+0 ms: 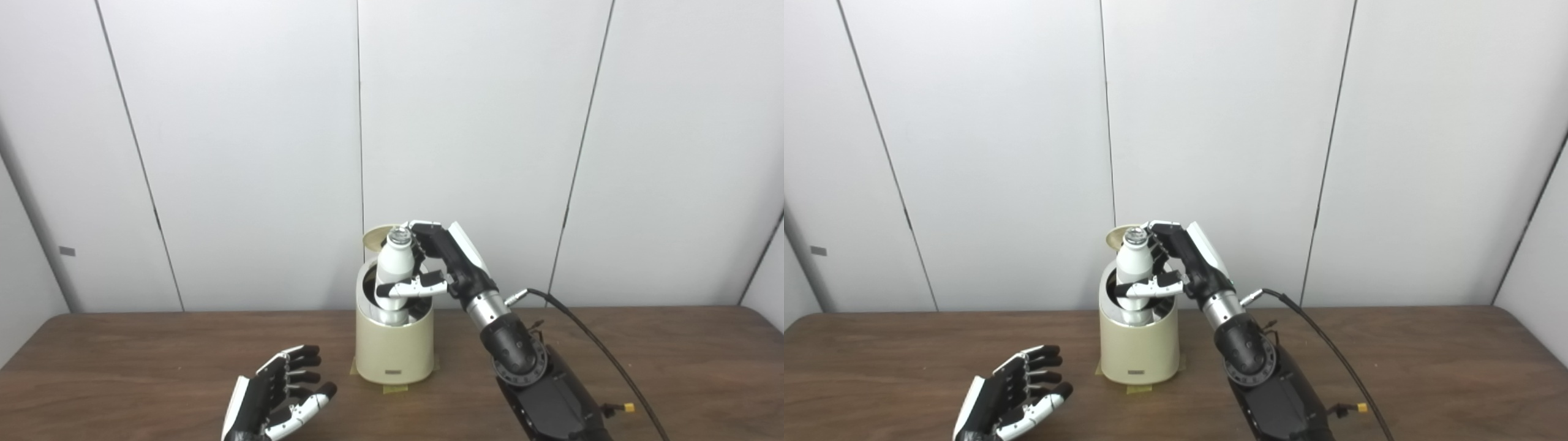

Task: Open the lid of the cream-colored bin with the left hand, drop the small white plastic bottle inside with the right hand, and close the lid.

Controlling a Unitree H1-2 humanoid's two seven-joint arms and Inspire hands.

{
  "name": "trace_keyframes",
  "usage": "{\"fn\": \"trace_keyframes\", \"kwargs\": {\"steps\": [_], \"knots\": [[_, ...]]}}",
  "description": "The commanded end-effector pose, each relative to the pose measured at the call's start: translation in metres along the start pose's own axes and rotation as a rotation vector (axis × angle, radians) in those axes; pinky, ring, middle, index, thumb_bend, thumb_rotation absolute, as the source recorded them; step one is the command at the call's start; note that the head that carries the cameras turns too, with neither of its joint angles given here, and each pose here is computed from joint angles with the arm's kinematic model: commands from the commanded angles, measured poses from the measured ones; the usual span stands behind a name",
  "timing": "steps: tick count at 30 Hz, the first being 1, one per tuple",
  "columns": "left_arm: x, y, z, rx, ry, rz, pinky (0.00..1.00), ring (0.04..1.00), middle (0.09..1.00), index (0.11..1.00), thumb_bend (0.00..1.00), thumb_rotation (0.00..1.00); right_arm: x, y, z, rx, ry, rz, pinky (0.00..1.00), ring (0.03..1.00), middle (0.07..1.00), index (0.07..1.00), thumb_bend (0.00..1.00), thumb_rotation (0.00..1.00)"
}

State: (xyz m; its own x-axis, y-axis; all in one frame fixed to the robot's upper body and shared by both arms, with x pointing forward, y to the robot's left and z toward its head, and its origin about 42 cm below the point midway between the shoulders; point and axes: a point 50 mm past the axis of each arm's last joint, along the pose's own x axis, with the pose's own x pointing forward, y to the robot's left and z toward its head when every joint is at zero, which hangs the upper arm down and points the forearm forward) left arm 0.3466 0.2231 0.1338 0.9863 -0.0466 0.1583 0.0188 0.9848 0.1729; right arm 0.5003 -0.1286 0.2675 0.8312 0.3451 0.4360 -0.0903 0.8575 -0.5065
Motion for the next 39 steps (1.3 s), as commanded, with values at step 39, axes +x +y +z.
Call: {"fn": "trace_keyframes", "kwargs": {"steps": [39], "knots": [[0.011, -0.004, 0.022, -0.028, -0.094, -0.003, 0.58, 0.671, 0.73, 0.746, 0.68, 0.18, 0.025, 0.001, 0.012, -0.139, -0.105, -0.131, 0.31, 0.372, 0.487, 0.557, 0.51, 0.0]]}}
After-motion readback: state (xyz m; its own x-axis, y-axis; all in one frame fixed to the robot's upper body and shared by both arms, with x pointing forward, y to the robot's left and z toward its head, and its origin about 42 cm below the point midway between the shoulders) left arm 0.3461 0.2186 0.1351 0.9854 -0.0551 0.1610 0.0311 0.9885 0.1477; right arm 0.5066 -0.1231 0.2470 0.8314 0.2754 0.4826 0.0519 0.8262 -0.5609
